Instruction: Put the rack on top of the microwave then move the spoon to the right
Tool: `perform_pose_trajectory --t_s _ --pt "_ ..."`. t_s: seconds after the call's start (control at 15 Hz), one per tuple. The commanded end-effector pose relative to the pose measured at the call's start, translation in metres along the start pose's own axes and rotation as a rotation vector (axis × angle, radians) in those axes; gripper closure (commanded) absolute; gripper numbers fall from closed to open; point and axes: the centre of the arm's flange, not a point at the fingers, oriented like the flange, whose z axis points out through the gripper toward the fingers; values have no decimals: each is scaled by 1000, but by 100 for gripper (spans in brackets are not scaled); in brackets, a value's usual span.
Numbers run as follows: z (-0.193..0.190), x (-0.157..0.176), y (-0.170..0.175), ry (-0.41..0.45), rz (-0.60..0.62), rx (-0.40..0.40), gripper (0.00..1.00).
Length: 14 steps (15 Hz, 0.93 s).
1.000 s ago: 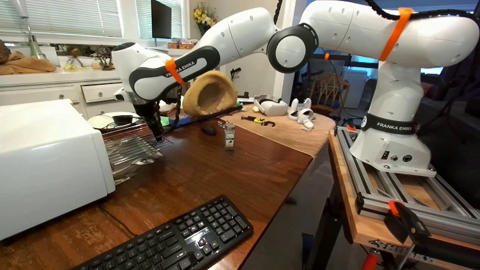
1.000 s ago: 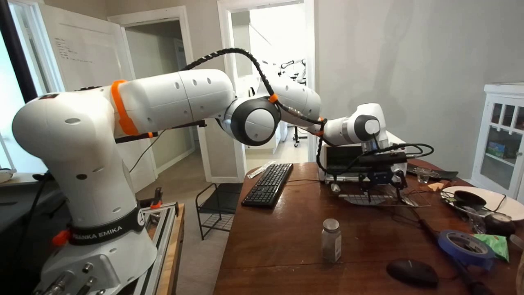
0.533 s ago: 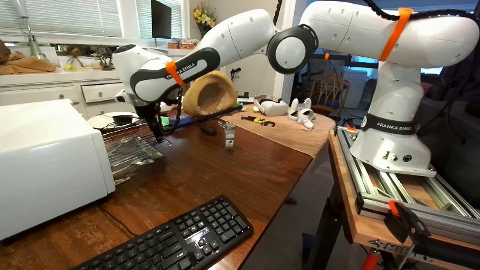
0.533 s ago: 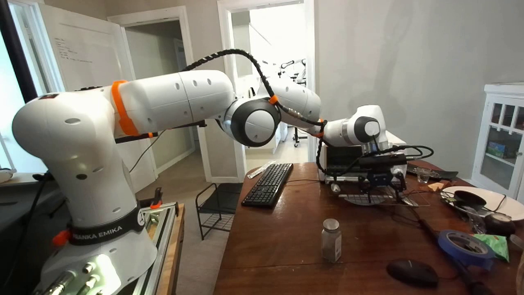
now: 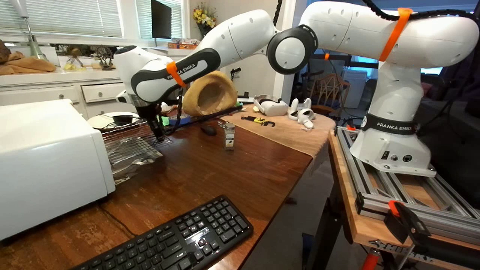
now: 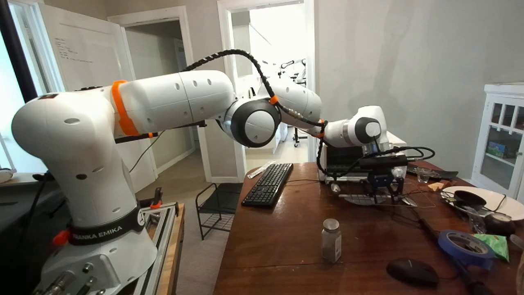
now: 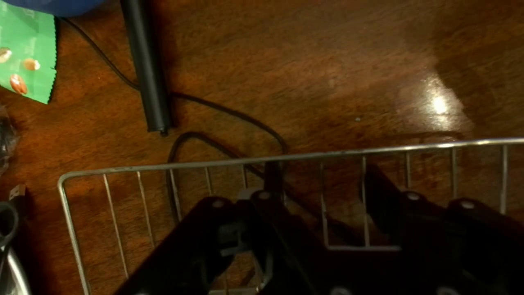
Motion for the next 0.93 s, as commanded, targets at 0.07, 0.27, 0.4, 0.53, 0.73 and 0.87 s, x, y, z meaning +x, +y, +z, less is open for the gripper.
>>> perform_pose_trajectory --t_s 0.07,0.27,0.4,0.53,0.73,0.87 --pt "13 30 19 -11 2 26 36" --pt "14 30 16 -24 6 34 62" --pt "9 28 17 -28 10 25 66" --pt "-4 22 20 -23 22 1 79" --pt "-44 2 25 -8 43 -54 79" --pt "-73 -13 29 11 55 -88 79"
